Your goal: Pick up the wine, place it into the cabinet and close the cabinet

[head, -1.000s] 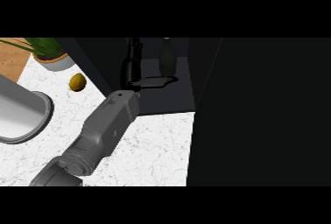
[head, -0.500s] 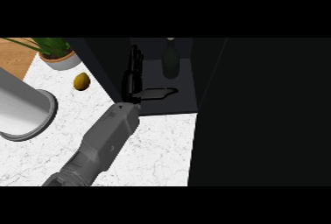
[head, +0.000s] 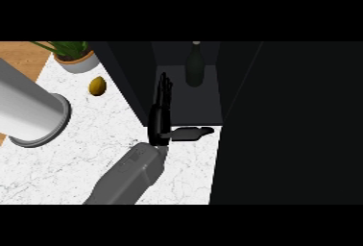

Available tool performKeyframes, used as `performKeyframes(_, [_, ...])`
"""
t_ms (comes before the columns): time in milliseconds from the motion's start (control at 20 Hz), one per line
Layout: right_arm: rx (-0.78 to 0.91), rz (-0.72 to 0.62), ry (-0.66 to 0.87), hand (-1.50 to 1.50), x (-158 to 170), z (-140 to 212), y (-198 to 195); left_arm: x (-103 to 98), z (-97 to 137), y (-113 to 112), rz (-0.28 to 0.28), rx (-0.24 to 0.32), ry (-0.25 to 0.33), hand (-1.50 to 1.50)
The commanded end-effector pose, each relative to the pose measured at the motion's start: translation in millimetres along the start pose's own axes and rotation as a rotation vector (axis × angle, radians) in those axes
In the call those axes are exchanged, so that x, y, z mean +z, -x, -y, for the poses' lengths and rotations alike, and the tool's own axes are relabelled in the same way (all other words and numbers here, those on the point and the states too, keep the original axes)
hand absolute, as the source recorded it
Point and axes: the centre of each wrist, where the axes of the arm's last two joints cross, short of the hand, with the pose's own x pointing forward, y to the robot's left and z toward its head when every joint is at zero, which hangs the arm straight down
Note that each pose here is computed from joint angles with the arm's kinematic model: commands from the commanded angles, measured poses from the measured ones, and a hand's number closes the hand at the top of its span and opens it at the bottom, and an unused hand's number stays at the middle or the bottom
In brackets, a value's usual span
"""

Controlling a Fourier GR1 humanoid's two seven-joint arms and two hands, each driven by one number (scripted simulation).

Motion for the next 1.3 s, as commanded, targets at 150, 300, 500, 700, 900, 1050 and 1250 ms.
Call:
performKeyframes(150, [-0.024, 0.021, 0.005, -1.50, 19, 0, -14, 61, 27, -32, 0.010, 0.088, 0.030, -1.50])
performKeyframes(300, [-0.016, 0.026, 0.003, -1.50, 14, 4, -19, 83, 29, -46, 0.031, 0.086, 0.006, -1.50])
performKeyframes(500, [-0.007, 0.023, 0.003, -1.50, 20, 3, -11, 105, 8, -68, 0.025, 0.076, -0.023, -1.50])
performKeyframes(700, [-0.020, 0.025, -0.006, -1.50, 2, 2, -21, 107, 0, -83, 0.035, 0.069, -0.037, -1.50])
performKeyframes(900, [0.001, 0.012, -0.019, -1.50, 6, 7, -1, 130, -16, -112, 0.064, 0.112, -0.033, -1.50])
performKeyframes(1050, [-0.070, -0.012, -0.067, -1.50, 20, -6, -7, 120, -36, -108, 0.062, 0.104, 0.018, -1.50])
performKeyframes(1250, [-0.043, -0.052, -0.137, 1.50, 31, -2, -14, 151, -45, -120, 0.040, 0.108, 0.056, -1.50])
